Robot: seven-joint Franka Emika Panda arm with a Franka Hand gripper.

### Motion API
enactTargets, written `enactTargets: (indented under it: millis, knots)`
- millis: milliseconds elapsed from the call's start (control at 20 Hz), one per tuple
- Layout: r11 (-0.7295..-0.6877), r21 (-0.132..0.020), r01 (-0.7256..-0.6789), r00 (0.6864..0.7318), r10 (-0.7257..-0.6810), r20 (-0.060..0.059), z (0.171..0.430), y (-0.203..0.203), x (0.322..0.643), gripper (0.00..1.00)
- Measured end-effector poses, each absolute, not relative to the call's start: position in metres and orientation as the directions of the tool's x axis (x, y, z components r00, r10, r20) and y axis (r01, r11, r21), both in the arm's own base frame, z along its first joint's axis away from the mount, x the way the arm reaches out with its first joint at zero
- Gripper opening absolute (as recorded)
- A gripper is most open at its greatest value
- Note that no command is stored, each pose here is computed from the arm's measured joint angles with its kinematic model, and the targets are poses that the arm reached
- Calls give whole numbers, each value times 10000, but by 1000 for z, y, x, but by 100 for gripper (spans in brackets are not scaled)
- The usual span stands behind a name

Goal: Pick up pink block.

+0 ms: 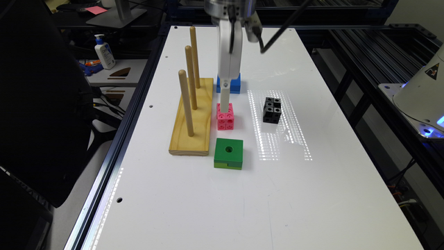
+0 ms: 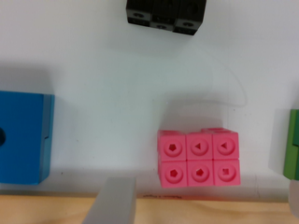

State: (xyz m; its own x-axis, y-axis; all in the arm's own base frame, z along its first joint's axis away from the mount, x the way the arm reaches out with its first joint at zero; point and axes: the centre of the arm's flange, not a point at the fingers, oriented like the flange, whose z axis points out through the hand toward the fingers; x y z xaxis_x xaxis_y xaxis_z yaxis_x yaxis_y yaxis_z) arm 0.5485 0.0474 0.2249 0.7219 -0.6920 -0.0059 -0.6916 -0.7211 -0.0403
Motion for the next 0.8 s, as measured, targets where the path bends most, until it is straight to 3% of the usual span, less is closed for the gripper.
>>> enactTargets:
  millis: [200,800]
  knots:
    - [-7200,-448,-6925,7209,-6930,-59,211,48,549,100]
    - [-7219,-472,-6904,7228,-6910,-52,211,49,550,100]
